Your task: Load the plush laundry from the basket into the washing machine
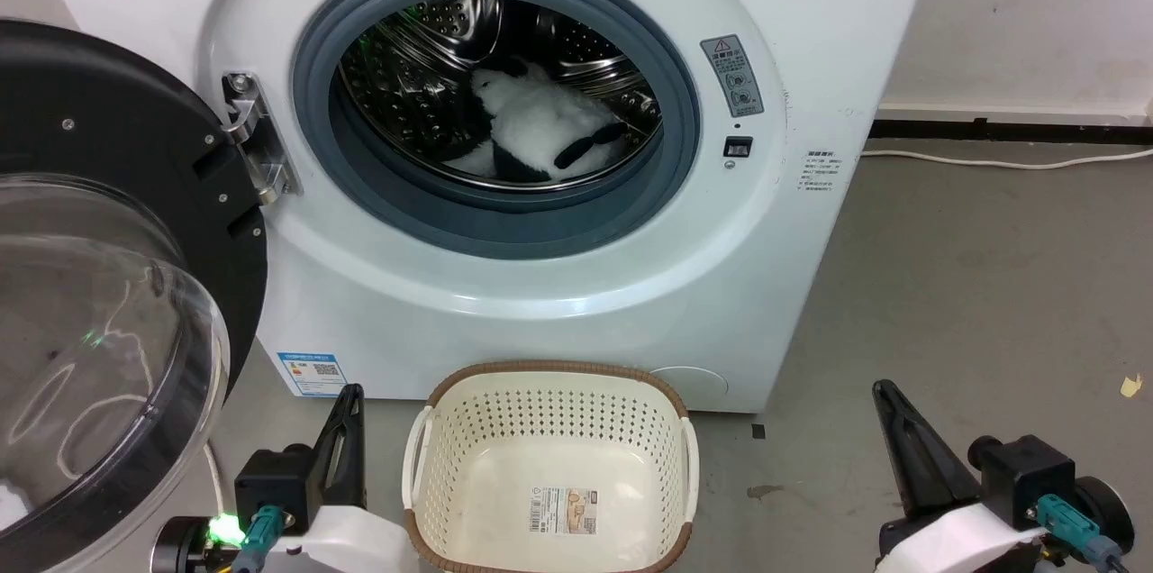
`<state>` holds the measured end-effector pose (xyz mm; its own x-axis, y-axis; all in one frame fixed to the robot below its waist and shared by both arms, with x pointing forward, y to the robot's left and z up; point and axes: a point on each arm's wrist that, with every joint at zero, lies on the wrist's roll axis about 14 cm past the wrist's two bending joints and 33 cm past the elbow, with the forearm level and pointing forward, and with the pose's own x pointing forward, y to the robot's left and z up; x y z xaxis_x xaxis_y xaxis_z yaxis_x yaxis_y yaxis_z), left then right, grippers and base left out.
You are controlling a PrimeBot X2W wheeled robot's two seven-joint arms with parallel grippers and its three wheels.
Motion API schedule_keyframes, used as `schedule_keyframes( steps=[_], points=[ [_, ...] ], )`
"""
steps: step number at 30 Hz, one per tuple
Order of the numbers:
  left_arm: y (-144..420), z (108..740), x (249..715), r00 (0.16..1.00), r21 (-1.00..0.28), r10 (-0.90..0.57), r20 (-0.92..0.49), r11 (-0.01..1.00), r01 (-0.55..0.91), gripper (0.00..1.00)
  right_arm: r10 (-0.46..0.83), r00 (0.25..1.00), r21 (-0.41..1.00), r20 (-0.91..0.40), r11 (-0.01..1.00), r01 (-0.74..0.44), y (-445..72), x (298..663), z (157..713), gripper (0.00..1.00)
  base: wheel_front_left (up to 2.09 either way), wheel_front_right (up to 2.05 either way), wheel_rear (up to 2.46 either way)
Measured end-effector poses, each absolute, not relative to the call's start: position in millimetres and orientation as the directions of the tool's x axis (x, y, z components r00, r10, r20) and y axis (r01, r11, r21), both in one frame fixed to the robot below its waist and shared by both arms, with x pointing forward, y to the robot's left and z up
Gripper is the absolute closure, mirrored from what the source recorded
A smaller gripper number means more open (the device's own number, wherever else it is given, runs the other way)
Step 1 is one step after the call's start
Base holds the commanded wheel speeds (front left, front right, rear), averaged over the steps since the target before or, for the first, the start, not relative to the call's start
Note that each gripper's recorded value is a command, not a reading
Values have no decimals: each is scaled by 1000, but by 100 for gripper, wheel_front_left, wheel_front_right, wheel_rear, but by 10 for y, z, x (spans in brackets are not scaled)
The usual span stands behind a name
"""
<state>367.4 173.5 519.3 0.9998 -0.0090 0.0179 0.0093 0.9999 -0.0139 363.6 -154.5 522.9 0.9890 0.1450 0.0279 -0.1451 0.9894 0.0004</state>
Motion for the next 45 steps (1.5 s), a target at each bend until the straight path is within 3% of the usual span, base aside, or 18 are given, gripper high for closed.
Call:
schedule_keyframes(
  steps=[45],
  points=[
    [1777,5212,3692,1000,48,2,-20,999,-1,100,133,991,-39,-21,990,-134,-1587,3688,5218,100,0,0,0]
  ],
)
